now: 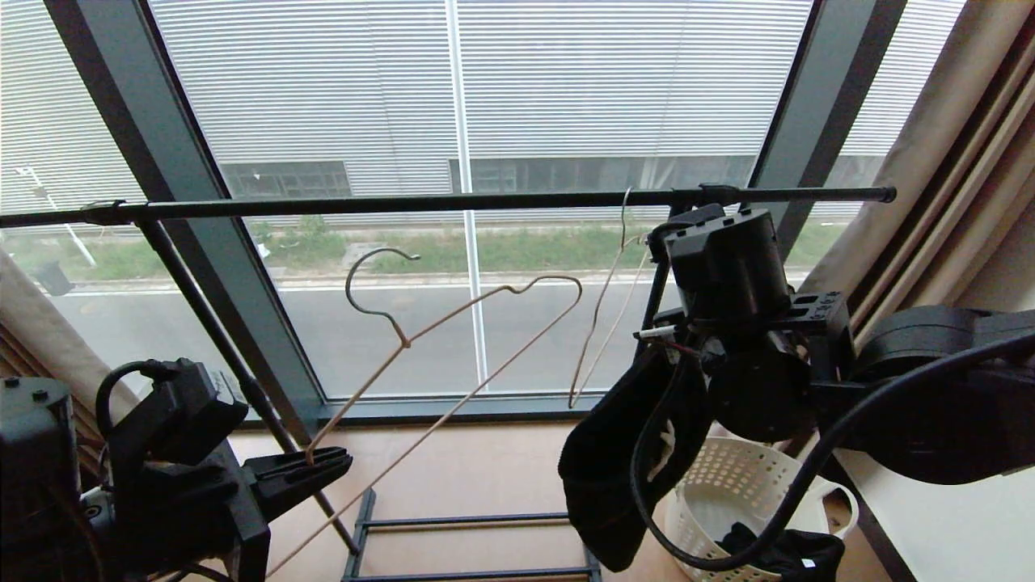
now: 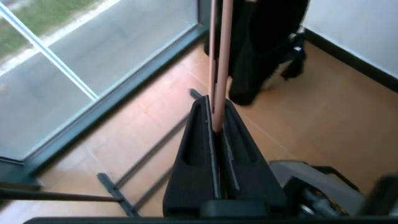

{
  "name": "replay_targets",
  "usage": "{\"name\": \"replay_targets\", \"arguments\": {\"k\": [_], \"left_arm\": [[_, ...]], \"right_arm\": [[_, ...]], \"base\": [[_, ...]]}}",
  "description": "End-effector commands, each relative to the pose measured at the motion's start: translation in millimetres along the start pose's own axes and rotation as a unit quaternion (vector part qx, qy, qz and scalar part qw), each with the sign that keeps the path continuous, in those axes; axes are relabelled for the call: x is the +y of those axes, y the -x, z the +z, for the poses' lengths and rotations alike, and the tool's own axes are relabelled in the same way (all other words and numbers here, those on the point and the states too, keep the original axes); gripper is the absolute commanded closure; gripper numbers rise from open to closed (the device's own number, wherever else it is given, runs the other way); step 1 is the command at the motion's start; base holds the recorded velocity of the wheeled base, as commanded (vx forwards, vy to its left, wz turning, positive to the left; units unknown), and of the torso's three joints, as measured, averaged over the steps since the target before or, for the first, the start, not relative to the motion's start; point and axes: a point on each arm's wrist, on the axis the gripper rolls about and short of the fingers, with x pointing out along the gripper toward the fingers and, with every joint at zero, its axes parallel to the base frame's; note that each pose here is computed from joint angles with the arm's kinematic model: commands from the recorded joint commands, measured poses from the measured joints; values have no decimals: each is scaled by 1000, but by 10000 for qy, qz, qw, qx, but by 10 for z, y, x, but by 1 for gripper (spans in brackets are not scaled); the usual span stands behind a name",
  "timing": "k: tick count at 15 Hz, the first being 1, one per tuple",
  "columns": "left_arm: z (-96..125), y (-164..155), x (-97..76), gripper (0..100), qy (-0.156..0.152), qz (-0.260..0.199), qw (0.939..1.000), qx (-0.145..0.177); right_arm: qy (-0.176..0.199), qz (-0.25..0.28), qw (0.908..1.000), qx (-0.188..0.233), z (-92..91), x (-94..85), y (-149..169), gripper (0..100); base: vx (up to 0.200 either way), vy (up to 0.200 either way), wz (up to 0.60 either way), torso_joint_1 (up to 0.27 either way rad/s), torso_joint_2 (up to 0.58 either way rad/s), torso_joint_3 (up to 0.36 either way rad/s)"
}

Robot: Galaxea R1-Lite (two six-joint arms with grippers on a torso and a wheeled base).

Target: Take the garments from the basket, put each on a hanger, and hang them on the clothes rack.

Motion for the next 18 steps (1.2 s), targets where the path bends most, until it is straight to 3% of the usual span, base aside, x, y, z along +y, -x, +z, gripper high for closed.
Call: {"name": "replay_targets", "arguments": {"k": [1, 8, 18], "left_arm": [[30, 77, -34, 100, -46, -178, 9998, -120], [6, -3, -253, 100, -260, -984, 9948, 54], [17, -317, -177, 100, -150, -1123, 9928, 386]], "right_arm": [[-45, -83, 10000, 23, 15, -18, -57, 100], [-204, -442, 9988, 23, 58, -38, -208, 100], [-220, -158, 9995, -138, 96, 24, 1, 100]], "base": [[0, 0, 0, 0, 0, 0], [0, 0, 0, 0, 0, 0], [0, 0, 0, 0, 0, 0]]}}
